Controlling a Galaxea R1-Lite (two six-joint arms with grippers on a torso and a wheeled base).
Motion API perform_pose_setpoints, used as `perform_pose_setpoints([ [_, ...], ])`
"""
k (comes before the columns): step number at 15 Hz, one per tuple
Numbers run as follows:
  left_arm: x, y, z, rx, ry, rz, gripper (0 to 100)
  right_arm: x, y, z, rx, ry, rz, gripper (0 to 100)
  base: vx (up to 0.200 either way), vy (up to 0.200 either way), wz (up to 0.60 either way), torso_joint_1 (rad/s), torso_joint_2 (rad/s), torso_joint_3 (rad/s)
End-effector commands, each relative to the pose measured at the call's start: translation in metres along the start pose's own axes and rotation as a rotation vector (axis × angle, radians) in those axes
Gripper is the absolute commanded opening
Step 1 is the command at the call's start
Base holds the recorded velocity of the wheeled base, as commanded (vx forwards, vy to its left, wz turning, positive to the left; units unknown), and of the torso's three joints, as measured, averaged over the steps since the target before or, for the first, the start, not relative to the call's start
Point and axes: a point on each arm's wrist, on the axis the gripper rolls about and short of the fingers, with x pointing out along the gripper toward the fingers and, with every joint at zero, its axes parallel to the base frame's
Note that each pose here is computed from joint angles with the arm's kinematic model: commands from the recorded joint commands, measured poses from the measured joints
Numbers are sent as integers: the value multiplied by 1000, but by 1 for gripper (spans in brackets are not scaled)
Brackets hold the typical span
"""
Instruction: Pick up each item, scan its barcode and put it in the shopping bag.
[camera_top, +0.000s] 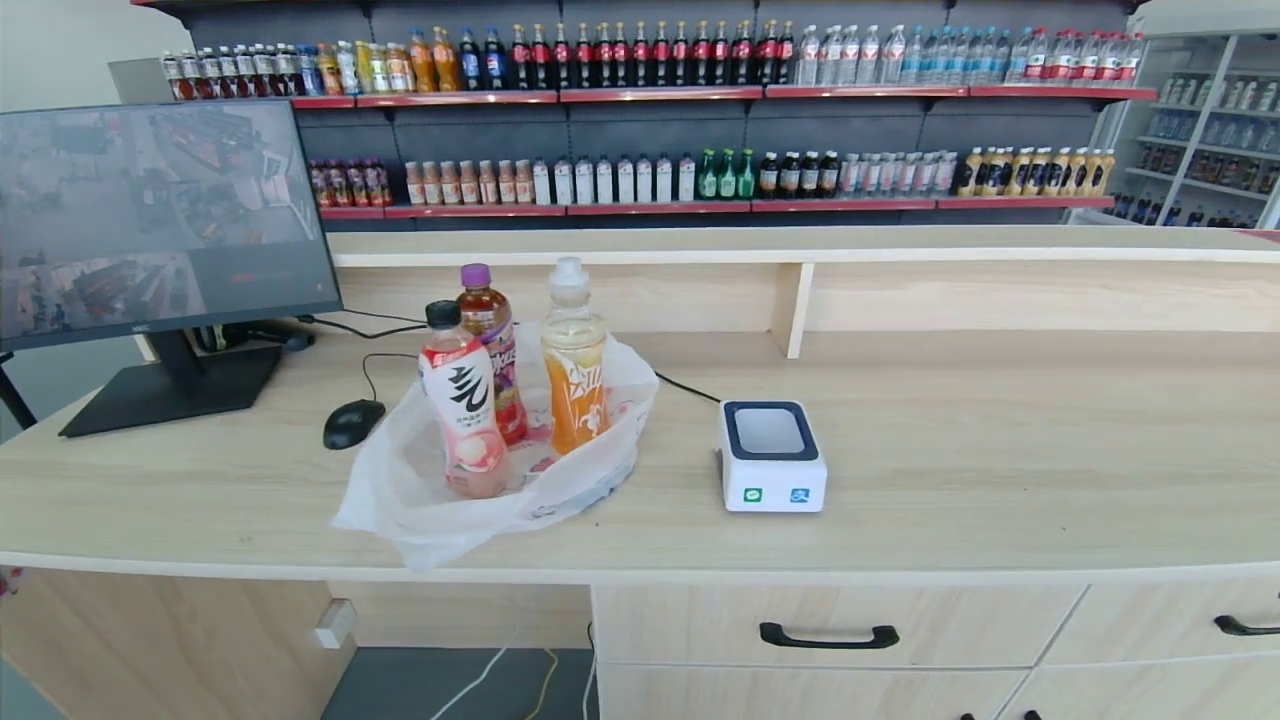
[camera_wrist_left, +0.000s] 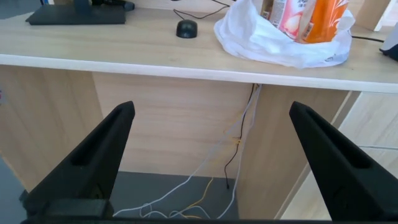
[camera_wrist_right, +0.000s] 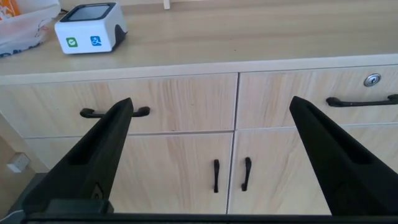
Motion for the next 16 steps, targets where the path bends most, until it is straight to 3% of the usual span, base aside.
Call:
perform_pose_setpoints([
  [1, 0, 0, 0, 1, 0, 0, 100, 0, 0, 0, 0, 2, 0, 100, 0, -200, 0, 2, -2, 2],
  [9, 0, 0, 0, -1, 1, 0, 100, 0, 0, 0, -10, 2, 2, 100, 0, -200, 0, 2, 1, 1],
  [16, 0, 0, 0, -1, 1, 0, 100, 0, 0, 0, -12, 2, 2, 100, 0, 0, 0, 0, 0, 0],
])
